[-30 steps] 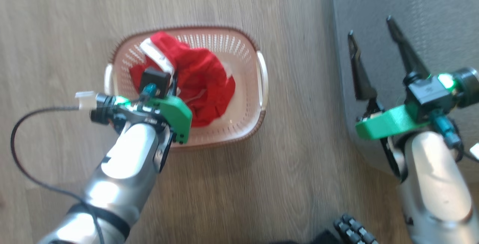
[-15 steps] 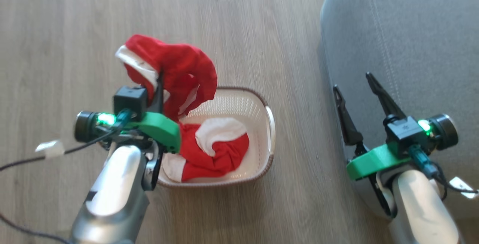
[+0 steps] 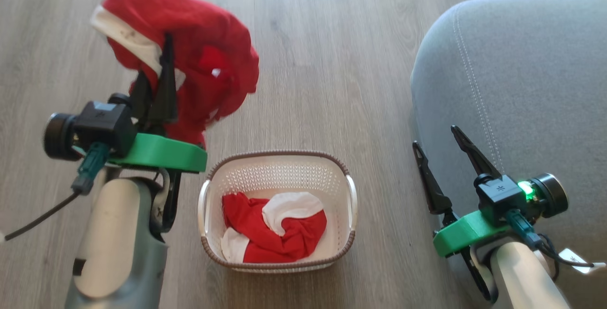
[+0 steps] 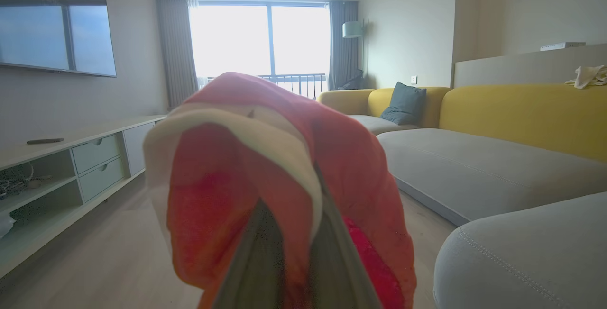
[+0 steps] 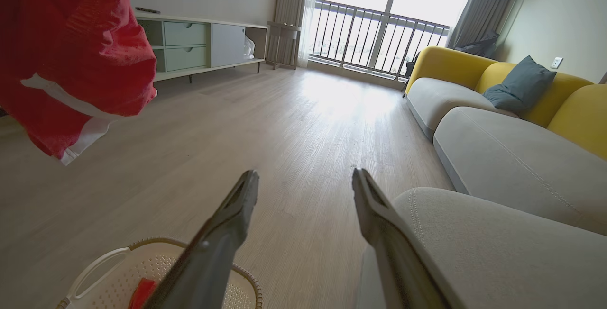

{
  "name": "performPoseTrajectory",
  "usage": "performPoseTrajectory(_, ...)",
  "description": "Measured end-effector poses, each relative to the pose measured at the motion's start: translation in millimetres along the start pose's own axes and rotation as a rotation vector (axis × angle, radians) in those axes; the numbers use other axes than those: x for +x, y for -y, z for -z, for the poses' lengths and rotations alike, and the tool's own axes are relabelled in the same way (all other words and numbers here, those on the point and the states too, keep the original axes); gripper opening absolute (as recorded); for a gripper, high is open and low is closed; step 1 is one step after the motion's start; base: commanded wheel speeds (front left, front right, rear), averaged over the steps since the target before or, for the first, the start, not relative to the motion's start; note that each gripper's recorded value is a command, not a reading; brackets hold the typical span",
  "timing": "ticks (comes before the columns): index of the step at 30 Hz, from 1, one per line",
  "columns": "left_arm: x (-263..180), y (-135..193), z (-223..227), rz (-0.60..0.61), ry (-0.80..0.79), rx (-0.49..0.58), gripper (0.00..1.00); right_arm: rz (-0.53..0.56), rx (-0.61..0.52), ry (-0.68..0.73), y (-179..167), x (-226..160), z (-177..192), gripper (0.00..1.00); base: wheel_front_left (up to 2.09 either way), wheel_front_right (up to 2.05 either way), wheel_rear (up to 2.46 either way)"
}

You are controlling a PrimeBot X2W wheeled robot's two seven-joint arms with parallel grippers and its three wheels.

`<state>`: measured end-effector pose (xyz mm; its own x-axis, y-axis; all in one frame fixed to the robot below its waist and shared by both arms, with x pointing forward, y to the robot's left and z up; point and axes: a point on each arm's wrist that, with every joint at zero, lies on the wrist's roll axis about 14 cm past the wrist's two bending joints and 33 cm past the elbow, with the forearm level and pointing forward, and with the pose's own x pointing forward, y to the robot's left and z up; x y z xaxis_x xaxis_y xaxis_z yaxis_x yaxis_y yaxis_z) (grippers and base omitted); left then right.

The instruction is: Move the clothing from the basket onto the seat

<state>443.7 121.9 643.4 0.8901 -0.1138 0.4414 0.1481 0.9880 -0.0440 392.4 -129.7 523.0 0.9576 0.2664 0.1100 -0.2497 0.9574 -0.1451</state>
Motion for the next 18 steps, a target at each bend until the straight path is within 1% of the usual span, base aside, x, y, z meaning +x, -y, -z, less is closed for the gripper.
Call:
performPoseTrajectory(3, -1, 6, -23, 0.029, 0.061, -0.001, 0.0, -0.001, -0.004, 0.017, -1, -2, -6, 1.0, 0.0, 0.0, 0.0)
performPoseTrajectory(7, -8, 14, -30, 0.064, 0.083, -0.015, 0.0, -0.003, 0.002, 0.002, -3, -9, -2, 1.0, 0.0, 0.0, 0.0)
performPoseTrajectory(13, -17, 56, -33, 0.216, 0.083, -0.049, 0.0, -0.005, 0.002, 0.013, -5, -9, -5, 1.0, 0.0, 0.0, 0.0)
performPoseTrajectory(16, -31, 80, -21, 0.289, 0.037, -0.08, 0.0, -0.002, 0.0, 0.019, -4, -10, -8, 1.0, 0.0, 0.0, 0.0)
performPoseTrajectory(18, -40, 90, -10, 0.321, 0.001, -0.093, 0.0, 0.002, 0.0, 0.018, -3, -11, -7, 1.0, 0.0, 0.0, 0.0)
